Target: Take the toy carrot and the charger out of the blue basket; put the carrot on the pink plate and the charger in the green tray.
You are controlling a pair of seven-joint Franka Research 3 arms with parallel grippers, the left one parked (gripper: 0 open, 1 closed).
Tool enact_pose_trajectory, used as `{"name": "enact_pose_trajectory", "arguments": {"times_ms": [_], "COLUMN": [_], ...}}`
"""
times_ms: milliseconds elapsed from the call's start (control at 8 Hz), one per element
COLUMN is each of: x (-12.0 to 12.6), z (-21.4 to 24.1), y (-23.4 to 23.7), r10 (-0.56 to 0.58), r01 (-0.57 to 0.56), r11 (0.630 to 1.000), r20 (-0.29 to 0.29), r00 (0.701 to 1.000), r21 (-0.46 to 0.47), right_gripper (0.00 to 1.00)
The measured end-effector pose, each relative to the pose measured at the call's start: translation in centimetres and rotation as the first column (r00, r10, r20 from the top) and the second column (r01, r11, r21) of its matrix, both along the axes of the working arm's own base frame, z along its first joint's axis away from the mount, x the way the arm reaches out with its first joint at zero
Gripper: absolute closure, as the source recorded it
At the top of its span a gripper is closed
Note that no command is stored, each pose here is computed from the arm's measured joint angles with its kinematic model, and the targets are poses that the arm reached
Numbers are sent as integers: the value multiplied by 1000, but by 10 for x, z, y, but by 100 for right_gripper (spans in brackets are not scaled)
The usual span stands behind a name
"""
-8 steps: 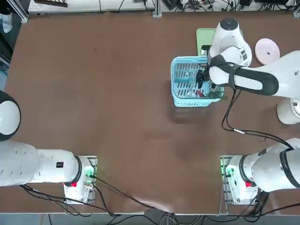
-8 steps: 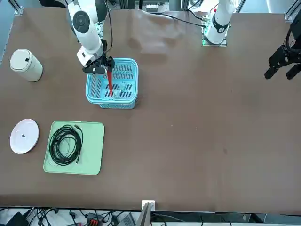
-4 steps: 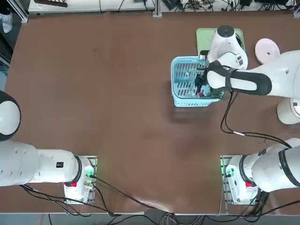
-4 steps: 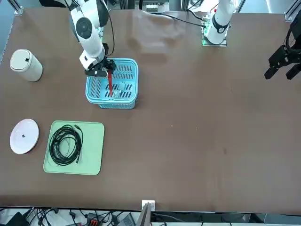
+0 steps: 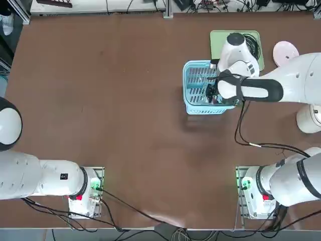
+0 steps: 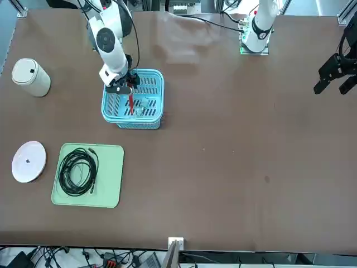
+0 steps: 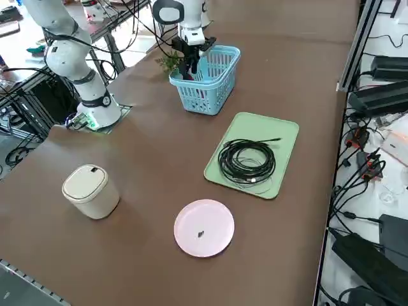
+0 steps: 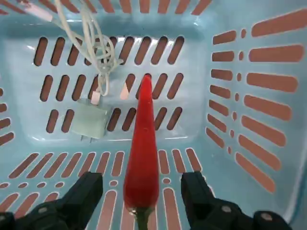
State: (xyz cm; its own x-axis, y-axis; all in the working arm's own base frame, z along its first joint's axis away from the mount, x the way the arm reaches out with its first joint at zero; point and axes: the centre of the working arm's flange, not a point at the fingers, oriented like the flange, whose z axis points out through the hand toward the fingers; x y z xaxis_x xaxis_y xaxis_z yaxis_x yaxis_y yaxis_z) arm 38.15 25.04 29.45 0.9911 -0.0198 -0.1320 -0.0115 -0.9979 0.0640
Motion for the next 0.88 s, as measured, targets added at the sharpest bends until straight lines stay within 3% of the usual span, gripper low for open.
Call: {"name": "enact_pose_trajectory", "arguments": {"times_ms": [625, 875], "x": [-8, -7], "z": [-17, -21], "y": [-4, -4], "r10": [-1, -1], "r01": [0, 1], "r11": [1000, 1000], "r20": [-22, -22], "r00": [1000, 1000], "r21": [-13, -12], "right_gripper": [1, 9]}}
